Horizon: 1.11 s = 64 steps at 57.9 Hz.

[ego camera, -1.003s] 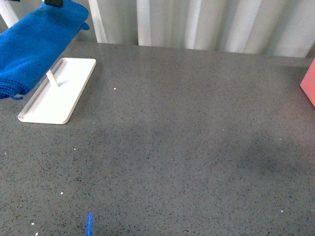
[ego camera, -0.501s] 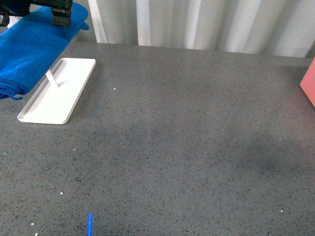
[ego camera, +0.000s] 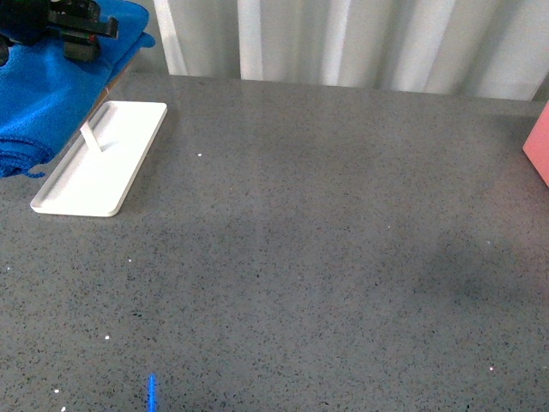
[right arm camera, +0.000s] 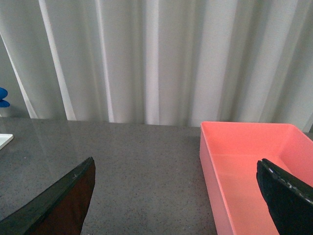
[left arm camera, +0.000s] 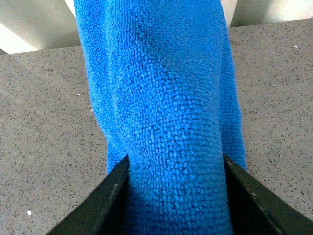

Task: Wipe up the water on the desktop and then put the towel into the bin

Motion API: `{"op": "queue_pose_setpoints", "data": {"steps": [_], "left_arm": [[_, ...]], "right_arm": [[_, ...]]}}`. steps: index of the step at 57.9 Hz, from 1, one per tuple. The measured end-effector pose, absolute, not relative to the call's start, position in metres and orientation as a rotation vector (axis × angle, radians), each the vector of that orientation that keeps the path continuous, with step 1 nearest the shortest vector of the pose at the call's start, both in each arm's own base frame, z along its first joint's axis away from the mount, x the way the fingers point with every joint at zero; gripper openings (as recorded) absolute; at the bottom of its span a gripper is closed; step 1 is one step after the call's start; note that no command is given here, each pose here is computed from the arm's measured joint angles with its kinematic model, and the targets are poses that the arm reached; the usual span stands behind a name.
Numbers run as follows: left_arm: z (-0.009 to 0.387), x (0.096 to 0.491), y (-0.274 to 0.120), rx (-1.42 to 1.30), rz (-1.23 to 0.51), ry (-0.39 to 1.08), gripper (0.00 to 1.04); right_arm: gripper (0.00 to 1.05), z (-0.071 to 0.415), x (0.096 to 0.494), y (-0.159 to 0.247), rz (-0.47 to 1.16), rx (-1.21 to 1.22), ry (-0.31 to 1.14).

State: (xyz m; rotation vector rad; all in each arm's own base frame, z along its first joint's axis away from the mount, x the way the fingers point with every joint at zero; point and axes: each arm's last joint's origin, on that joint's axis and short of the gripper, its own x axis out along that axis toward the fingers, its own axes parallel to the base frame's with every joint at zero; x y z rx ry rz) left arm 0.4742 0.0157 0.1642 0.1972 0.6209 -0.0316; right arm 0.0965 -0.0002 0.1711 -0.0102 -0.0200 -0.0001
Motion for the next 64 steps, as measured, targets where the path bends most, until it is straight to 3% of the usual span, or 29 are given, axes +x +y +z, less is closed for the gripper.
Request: {"op": "queue_pose_setpoints", "data": {"steps": [12, 21, 37, 47, 57, 64], "left_arm": [[0.172, 0.469, 0.020, 0.186, -0.031, 0.603, 0.10], [0.191, 0.459, 0.024, 0.167, -0.061, 0.564, 0.07], [0.280, 0.421, 0.014, 0.126, -0.162, 0.340, 0.07], [0.311, 0.365, -0.069, 0.032, -0.441, 0.198, 0.07], [0.299, 0.333, -0.151, -0.054, -0.662, 0.180, 0.07], [0.291, 0.326, -0.179, -0.105, -0.724, 0.193, 0.07]], "right_arm": [[0.98, 0.171, 0.096, 0.000, 0.000, -0.010, -0.020], [0.98, 0.171, 0.096, 0.000, 0.000, -0.010, -0.020], [0.98, 0.171, 0.096, 0.000, 0.000, -0.010, -0.020], [0.98, 0.171, 0.096, 0.000, 0.000, -0.010, -0.020], [0.98, 0.171, 0.096, 0.000, 0.000, -0.010, -0.020], [0.98, 0.171, 0.096, 0.000, 0.000, -0.010, -0.020]]}}
